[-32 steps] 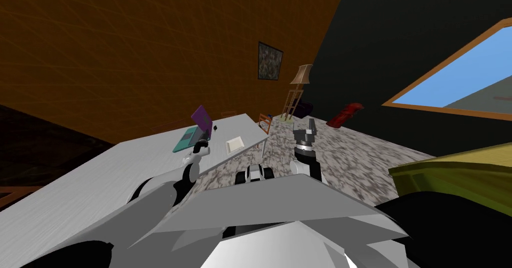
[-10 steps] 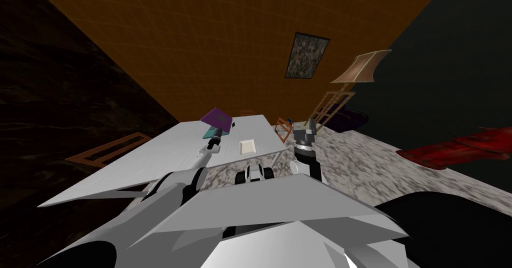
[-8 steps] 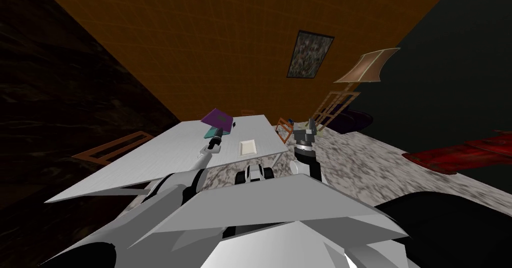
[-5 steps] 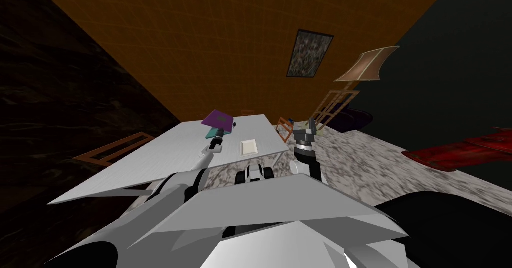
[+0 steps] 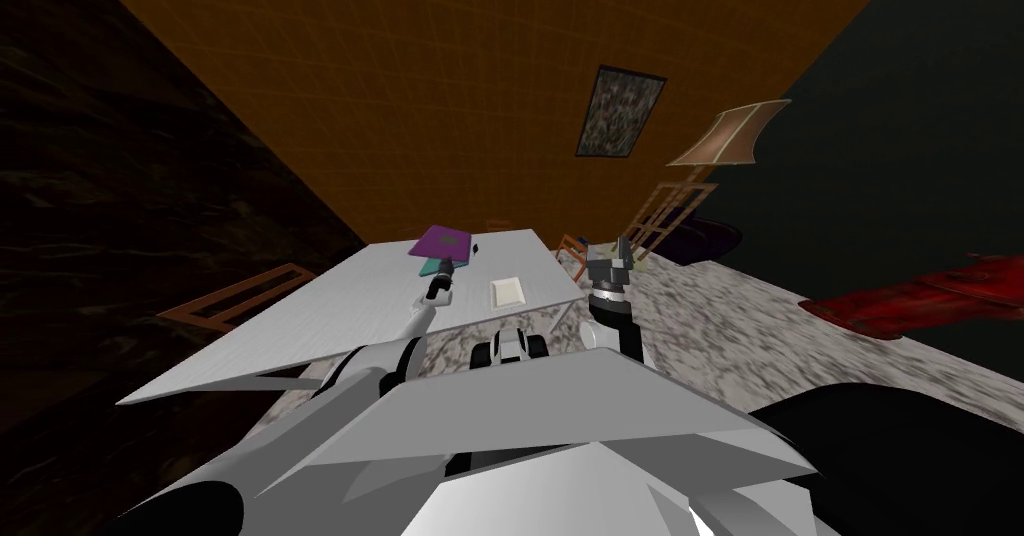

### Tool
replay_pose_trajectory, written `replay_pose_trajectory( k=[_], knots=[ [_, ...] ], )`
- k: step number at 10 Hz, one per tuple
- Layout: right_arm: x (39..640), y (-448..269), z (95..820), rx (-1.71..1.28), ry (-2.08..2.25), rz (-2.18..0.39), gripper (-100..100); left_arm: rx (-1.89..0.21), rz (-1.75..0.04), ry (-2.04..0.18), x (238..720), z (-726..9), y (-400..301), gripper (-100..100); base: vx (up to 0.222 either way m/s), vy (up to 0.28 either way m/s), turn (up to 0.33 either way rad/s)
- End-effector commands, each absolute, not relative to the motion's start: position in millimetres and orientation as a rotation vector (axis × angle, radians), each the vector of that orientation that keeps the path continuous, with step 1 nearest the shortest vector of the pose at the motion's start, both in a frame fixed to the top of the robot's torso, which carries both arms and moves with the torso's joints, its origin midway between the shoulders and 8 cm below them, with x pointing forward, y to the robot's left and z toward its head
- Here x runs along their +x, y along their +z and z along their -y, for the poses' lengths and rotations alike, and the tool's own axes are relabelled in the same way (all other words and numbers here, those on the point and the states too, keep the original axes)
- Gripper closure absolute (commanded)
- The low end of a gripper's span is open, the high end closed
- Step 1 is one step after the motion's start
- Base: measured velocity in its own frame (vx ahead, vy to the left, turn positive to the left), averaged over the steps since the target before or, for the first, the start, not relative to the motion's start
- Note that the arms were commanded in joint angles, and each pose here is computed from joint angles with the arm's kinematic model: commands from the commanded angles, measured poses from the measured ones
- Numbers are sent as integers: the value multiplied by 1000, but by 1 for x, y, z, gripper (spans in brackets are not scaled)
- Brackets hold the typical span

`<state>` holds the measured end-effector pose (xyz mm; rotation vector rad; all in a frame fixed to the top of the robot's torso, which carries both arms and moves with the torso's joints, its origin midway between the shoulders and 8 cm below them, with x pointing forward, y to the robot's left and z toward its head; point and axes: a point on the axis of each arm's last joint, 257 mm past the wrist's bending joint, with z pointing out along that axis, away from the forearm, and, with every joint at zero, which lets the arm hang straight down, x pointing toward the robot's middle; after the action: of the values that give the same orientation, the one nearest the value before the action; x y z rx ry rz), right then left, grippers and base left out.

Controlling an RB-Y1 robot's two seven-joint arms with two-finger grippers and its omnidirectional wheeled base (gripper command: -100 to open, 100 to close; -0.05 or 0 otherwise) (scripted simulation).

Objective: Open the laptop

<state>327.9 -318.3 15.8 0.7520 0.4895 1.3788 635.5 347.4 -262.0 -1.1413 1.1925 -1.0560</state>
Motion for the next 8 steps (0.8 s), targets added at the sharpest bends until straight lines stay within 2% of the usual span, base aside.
replay_pose_trajectory(
  k=[1,8],
  knots=[
    [328,16,318,752,1379,-490,0,-1167,-1180,-1113,644,-329,-253,-100,-9,48,137],
    [328,16,318,752,1379,-489,0,-1129,-1233,-1168,669,-290,-219,-100,0,-24,126]
  ],
)
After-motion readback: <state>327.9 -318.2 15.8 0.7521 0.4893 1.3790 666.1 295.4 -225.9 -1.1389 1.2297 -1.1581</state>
